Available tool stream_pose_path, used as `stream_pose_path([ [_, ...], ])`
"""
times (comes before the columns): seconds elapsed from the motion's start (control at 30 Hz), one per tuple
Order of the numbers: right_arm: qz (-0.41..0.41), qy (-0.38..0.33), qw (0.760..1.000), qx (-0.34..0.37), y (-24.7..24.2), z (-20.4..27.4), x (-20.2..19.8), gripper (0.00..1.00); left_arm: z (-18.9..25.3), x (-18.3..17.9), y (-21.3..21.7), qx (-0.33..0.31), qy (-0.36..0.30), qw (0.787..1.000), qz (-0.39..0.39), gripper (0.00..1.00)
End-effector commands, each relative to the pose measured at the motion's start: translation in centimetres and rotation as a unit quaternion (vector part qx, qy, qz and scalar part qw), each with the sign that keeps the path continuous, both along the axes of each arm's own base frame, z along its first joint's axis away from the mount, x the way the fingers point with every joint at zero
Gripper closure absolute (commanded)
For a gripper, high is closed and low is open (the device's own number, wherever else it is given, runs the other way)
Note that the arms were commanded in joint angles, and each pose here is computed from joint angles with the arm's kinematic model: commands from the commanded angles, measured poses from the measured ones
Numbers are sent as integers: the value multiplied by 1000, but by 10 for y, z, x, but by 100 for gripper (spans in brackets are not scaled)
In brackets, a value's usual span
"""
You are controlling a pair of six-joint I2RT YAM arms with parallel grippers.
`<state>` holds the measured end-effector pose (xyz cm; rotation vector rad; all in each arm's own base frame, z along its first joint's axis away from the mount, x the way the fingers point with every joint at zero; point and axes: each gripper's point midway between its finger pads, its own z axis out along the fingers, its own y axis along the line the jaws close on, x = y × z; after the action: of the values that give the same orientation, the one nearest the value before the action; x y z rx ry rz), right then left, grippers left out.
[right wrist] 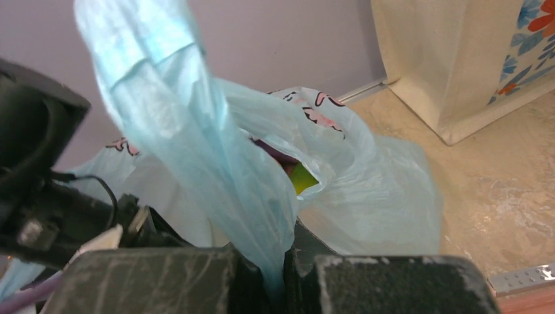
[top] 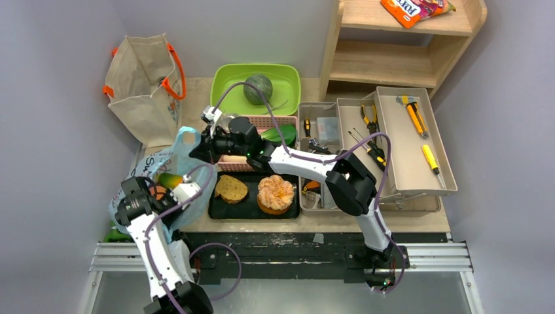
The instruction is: Untie the knot of the grocery bags and take out the mixed food
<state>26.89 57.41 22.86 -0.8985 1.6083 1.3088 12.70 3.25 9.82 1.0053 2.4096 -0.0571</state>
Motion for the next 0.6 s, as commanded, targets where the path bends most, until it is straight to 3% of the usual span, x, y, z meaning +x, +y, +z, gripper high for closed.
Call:
stream_pose_path([
  [0.0, -3, 12, 1000, 10, 2, -3, 6, 100, -39, -23, 15, 74, 32, 995, -60, 80],
  [0.17, -3, 7, 1000, 6, 3, -7, 9, 100, -47, -6, 44, 92, 43, 994, 30, 76],
  [0.27, -9, 1, 1000, 10, 3, -5, 15, 100, -33, 32, 72, 102, -1, 990, 97, 74],
  [0.37, -20, -2, 1000, 16, 1, 1, 26, 100, -18, 70, 87, 71, -24, 987, 143, 72],
  [0.57, -67, 1, 997, 38, -11, 16, 58, 100, 12, 144, 125, 43, -55, 979, 192, 67],
])
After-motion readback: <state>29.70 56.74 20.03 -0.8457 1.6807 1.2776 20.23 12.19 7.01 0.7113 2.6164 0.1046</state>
